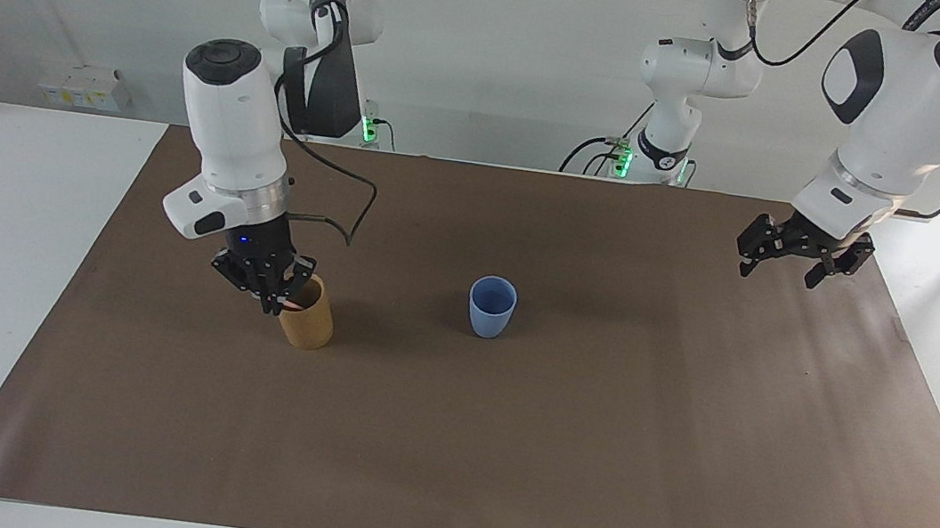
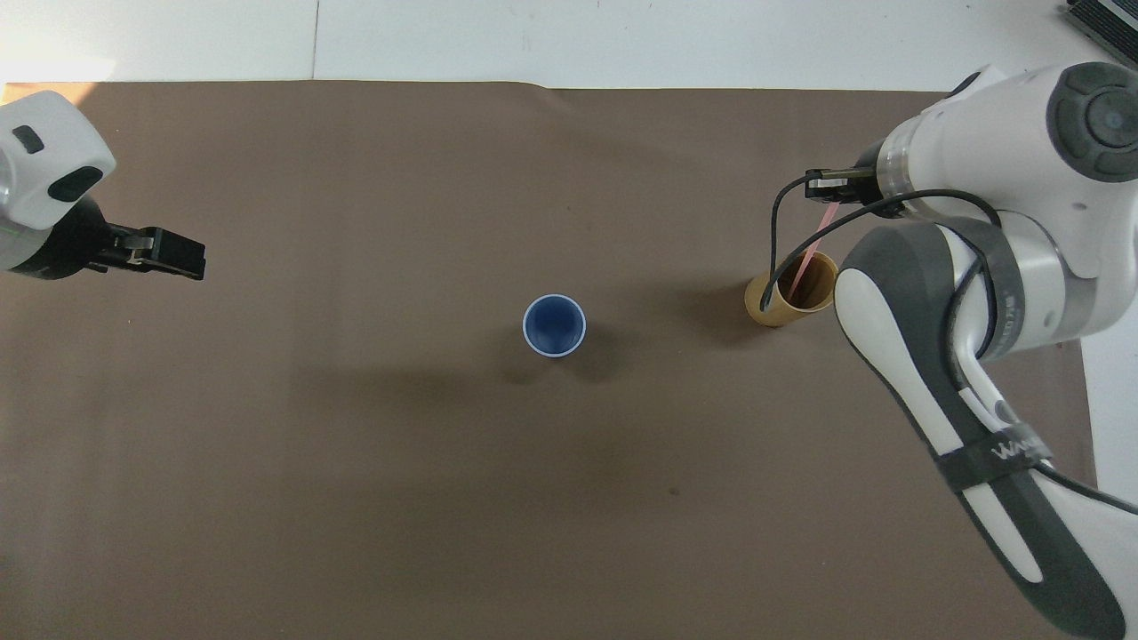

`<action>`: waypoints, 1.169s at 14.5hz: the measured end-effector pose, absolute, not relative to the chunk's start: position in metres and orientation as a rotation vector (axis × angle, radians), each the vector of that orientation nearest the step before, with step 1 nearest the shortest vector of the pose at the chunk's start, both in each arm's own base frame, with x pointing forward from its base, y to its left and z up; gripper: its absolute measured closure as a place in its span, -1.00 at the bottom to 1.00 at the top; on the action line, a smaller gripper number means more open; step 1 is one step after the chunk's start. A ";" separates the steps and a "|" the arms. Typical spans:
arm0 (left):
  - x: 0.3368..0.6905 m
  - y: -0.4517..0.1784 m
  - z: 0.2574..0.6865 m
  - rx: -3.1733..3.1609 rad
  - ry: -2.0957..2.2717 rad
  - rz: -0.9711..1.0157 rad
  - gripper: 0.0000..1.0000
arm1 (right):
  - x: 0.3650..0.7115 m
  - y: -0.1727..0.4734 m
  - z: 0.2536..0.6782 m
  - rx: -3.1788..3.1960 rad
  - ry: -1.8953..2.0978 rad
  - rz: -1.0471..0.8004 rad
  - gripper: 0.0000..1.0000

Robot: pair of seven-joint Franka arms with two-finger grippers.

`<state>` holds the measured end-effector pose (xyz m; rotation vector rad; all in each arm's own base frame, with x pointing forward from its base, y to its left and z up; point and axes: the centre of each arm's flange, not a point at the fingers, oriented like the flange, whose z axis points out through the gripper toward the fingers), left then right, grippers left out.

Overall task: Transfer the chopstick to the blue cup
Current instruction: 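Lift the pink straw out of the tan cup with the right gripper, then carry the straw over the blue cup and lower it in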

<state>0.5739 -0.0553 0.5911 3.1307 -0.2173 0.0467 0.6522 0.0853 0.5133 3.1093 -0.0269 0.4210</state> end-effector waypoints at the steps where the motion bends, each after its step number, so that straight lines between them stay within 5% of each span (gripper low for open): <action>1: 0.566 -0.054 0.607 3.131 -0.214 0.044 -1.00 | 0.647 0.079 0.531 3.104 -0.029 0.454 0.81; 8: 0.530 -0.049 0.666 3.128 -0.275 -0.065 -1.00 | 0.597 0.111 0.636 3.092 0.023 0.718 0.81; 17: 0.515 -0.043 0.684 3.102 -0.278 0.015 -1.00 | 0.537 0.342 0.597 3.264 0.150 0.925 0.81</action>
